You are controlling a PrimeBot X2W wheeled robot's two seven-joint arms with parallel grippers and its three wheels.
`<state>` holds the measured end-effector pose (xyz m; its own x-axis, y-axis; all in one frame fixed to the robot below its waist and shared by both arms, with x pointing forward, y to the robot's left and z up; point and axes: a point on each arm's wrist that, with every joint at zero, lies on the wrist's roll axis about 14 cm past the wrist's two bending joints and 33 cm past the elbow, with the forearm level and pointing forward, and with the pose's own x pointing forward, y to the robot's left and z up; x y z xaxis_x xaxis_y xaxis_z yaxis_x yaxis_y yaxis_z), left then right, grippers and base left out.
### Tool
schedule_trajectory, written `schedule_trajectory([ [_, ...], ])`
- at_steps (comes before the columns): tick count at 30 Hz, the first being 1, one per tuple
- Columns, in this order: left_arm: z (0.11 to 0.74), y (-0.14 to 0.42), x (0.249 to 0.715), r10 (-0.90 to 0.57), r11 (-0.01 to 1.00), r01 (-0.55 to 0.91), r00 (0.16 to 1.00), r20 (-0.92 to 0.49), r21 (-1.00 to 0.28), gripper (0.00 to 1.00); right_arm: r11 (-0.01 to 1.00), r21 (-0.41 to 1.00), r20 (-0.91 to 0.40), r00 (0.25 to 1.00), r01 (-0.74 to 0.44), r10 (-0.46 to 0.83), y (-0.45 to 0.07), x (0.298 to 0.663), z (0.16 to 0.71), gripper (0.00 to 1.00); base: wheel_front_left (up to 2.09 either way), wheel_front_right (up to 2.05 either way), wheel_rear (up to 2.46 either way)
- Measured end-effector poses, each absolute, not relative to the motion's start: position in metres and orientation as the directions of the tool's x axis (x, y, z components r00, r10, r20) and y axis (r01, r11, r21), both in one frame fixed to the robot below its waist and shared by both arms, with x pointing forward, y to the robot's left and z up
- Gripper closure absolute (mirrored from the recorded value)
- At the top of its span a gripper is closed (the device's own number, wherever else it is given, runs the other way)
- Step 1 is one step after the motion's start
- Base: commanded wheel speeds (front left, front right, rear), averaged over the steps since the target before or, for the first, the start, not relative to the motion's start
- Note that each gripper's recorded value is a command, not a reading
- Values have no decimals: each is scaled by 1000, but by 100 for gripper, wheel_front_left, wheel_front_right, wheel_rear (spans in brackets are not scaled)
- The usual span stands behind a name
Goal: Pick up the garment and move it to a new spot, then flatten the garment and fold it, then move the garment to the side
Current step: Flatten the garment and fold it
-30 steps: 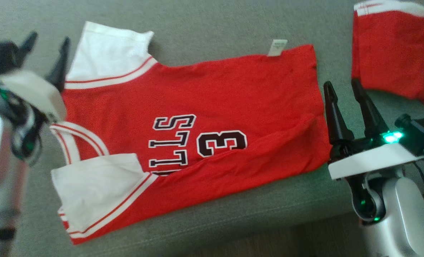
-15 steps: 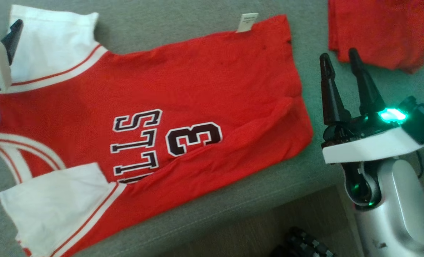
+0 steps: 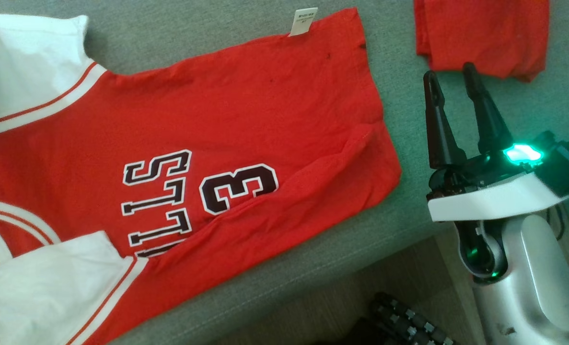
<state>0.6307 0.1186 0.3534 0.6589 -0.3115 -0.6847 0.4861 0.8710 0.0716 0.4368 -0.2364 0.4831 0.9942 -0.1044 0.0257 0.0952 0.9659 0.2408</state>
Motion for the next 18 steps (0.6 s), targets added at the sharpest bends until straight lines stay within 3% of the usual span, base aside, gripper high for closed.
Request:
schedule_trajectory([
  [12, 357, 114, 612, -327, 852, 521, 607, -724, 52, 0, 972, 225, 40, 996, 72, -83, -231, 439, 492, 0, 0, 0, 0],
  [13, 357, 114, 612, -330, 852, 521, 605, -724, 48, 25, 972, 225, 37, 996, 70, -80, -231, 440, 491, 0, 0, 0, 0],
  [14, 356, 114, 611, -333, 853, 520, 604, -724, 41, 96, 972, 225, 39, 996, 68, -79, -230, 441, 492, 0, 0, 0, 0],
  [18, 358, 106, 608, -363, 846, 533, 601, -712, 19, 100, 974, 215, 41, 996, 66, -76, -231, 444, 494, 0, 0, 0, 0],
])
